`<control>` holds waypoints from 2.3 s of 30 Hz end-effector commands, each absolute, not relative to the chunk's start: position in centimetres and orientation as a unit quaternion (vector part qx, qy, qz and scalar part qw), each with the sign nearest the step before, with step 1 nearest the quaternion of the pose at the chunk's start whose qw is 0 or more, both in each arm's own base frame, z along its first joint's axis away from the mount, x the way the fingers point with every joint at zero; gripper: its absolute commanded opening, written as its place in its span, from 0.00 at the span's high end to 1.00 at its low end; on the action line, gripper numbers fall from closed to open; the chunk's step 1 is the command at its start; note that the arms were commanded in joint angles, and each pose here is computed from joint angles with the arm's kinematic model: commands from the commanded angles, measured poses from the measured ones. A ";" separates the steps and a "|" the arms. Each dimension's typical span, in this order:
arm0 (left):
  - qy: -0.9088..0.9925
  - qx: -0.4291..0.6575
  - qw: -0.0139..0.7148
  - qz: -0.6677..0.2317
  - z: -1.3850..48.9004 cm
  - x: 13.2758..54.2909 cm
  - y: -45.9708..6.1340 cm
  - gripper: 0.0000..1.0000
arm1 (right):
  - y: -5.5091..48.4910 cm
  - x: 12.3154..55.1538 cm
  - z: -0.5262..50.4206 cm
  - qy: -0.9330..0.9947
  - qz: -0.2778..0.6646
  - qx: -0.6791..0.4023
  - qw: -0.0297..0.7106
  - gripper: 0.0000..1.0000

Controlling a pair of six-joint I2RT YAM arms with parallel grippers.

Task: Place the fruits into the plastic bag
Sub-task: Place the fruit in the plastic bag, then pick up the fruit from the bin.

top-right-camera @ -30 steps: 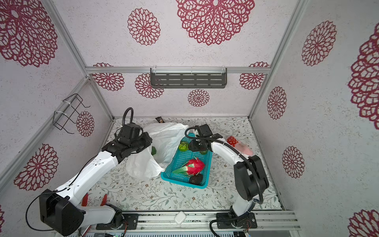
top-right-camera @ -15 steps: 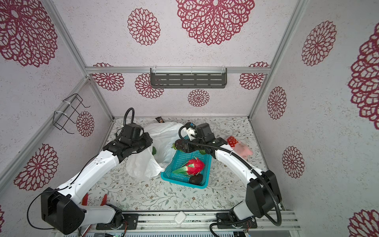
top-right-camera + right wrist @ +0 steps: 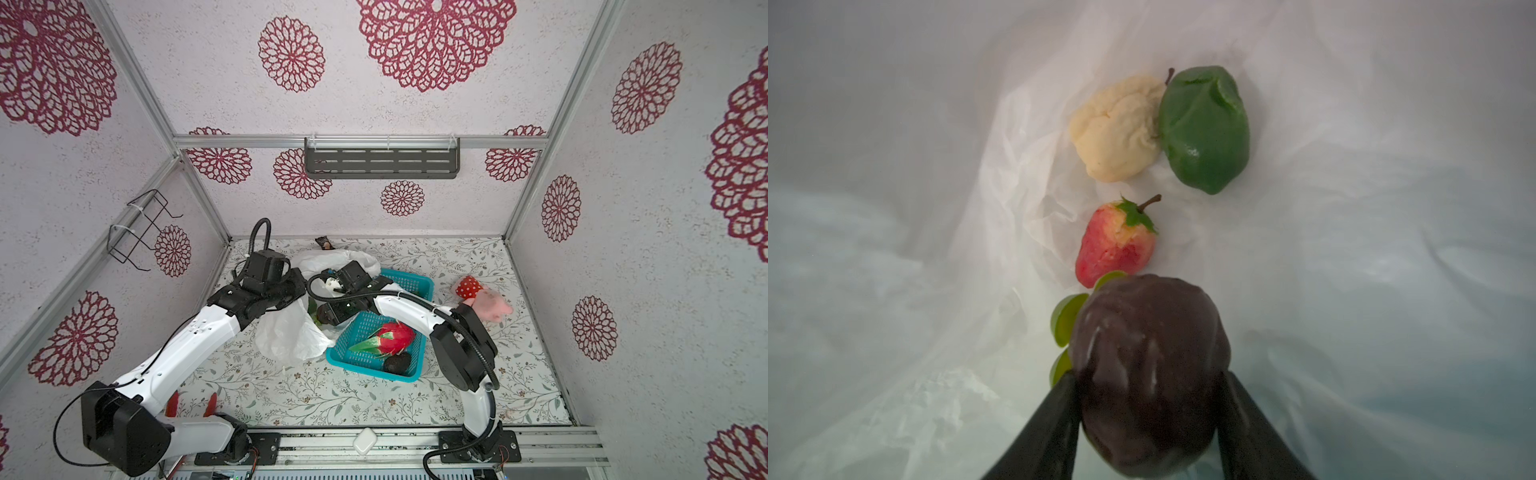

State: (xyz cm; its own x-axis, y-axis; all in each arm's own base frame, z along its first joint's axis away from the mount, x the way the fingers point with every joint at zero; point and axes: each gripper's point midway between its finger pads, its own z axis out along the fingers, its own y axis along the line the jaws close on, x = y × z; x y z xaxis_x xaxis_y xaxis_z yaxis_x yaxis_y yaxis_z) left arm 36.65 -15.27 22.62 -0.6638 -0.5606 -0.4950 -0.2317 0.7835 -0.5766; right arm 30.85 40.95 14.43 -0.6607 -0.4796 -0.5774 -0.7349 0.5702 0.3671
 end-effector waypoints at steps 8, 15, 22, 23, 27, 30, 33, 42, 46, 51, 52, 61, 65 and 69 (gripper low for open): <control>0.876 -0.229 0.349 -0.242 23.1 36.6 -15.0 1.00 | 37.2 32.3 20.4 0.850 0.261 -0.329 0.320 0.28; 0.875 -0.229 0.353 -0.239 23.2 36.3 -14.8 1.00 | 30.8 34.3 27.6 0.823 0.273 -0.234 0.440 0.27; 0.876 -0.230 0.353 -0.237 23.0 36.4 -14.6 1.00 | 18.1 37.9 27.8 0.831 0.223 0.008 0.509 0.25; 0.876 -0.229 0.353 -0.237 23.0 36.4 -14.7 1.00 | 17.0 38.2 26.7 0.840 0.212 0.032 0.498 0.24; 0.875 -0.227 0.354 -0.239 23.2 36.6 -14.8 1.00 | 17.4 38.7 21.2 0.885 0.217 0.039 0.410 0.24; 0.876 -0.226 0.354 -0.239 23.3 36.6 -14.8 1.00 | 19.8 38.7 17.7 0.906 0.250 0.018 0.341 0.24; 0.876 -0.226 0.356 -0.236 23.3 36.5 -14.7 1.00 | 22.1 38.6 15.0 0.915 0.282 0.000 0.287 0.24; 0.876 -0.223 0.358 -0.232 23.3 36.4 -14.5 1.00 | 27.1 39.5 12.7 0.917 0.316 -0.035 0.239 0.21; 0.877 -0.223 0.358 -0.231 23.2 36.4 -14.5 1.00 | 28.0 39.9 11.4 0.923 0.311 -0.040 0.224 0.20; 0.878 -0.223 0.357 -0.230 23.0 36.4 -14.4 1.00 | 28.0 41.2 9.8 0.938 0.269 -0.048 0.212 0.10; 0.878 -0.223 0.357 -0.229 23.0 36.3 -14.3 1.00 | 27.9 41.4 9.6 0.940 0.263 -0.051 0.210 0.10; 0.878 -0.226 0.357 -0.226 22.9 36.3 -13.9 1.00 | 28.8 42.5 6.5 0.950 0.239 -0.063 0.193 0.11; 0.878 -0.227 0.355 -0.227 22.8 36.3 -13.9 1.00 | 29.3 43.0 6.5 0.945 0.240 -0.066 0.211 0.20; 0.878 -0.228 0.355 -0.227 23.0 36.2 -13.9 1.00 | 29.4 43.2 8.3 0.933 0.255 -0.067 0.243 0.37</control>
State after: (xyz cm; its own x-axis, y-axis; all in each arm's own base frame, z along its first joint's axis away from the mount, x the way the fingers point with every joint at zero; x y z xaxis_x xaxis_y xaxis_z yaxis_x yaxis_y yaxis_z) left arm 36.38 -14.57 22.41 -0.6633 -0.5522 -0.5052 -0.2347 0.7944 -0.5602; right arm 42.63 29.23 6.17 -0.9072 -0.0112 -0.4205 -0.2178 0.8677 0.4468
